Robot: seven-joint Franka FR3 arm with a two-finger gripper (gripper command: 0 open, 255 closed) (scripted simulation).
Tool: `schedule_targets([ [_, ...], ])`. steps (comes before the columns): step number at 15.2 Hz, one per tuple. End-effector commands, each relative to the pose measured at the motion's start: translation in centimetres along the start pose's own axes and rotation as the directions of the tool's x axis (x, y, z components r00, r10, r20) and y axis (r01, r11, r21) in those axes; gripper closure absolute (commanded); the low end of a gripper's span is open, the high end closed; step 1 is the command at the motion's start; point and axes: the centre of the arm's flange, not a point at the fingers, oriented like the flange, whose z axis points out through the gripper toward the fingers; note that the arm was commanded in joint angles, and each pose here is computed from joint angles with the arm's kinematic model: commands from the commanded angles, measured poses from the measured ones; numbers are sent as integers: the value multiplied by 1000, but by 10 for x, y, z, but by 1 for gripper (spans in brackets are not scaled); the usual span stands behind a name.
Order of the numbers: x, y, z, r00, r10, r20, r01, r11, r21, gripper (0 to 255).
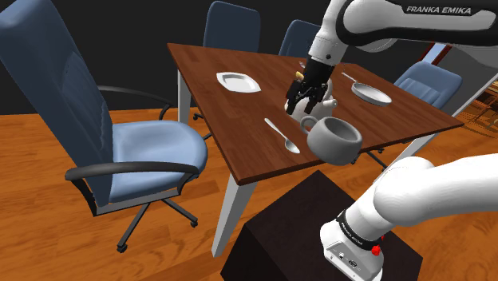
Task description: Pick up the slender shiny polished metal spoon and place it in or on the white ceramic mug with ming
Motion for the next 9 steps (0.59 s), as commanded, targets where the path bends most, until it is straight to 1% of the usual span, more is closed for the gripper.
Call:
schedule_targets([
  [1, 18, 0, 22, 999, 46, 16, -46, 999, 21, 0],
  [3, 37, 1, 42, 995, 89, 34, -90, 995, 40, 0],
  [4, 41, 1, 46, 995, 97, 37, -99, 994, 44, 0],
  [9, 40, 0, 72, 995, 97, 37, -99, 994, 44, 0],
])
